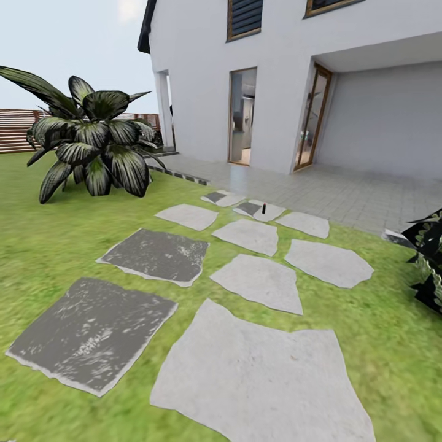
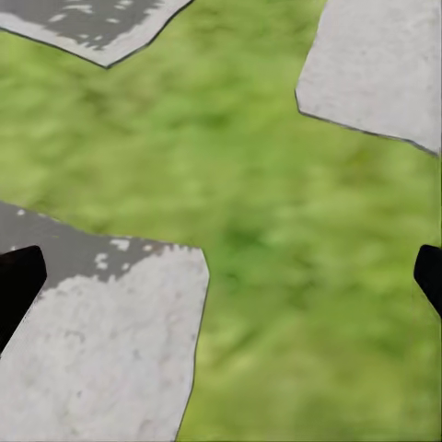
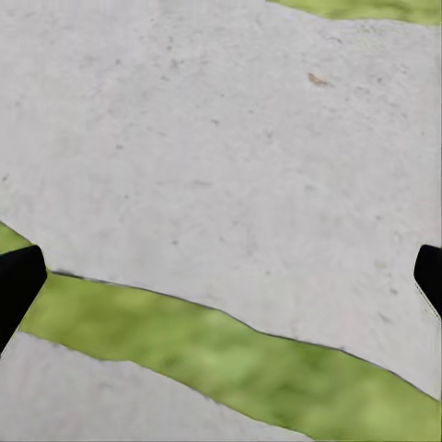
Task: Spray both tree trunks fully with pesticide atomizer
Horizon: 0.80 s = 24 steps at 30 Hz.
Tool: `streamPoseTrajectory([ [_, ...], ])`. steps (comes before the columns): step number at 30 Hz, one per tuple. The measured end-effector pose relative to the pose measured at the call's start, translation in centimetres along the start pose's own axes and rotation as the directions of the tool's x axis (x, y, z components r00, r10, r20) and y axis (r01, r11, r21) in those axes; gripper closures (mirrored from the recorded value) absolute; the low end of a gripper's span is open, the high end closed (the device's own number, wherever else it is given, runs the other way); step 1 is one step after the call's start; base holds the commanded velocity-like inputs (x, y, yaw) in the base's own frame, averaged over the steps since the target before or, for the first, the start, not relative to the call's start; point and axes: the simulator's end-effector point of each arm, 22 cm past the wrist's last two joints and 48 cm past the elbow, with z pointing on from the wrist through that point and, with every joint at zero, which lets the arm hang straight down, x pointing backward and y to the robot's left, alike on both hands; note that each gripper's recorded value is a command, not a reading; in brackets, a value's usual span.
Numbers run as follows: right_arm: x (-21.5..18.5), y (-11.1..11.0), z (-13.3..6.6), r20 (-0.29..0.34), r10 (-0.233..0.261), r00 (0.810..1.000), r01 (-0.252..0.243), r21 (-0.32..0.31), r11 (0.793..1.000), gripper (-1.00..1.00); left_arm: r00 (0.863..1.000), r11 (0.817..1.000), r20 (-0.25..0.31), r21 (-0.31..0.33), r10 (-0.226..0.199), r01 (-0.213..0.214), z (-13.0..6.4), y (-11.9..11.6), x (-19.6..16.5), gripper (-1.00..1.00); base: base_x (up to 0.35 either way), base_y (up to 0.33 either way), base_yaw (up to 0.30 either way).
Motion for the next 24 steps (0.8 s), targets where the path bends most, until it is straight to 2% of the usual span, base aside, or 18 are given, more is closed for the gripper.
streamPoseTrajectory([
  [24,0.00,0.00,0.00,0.000,0.000,1.000,0.000,0.000,1.000,-1.00,1.000,1.000,0.000,0.000,0.000,0.000,0.00,0.00,0.00,-1.00,0.340,0.000,0.000],
])
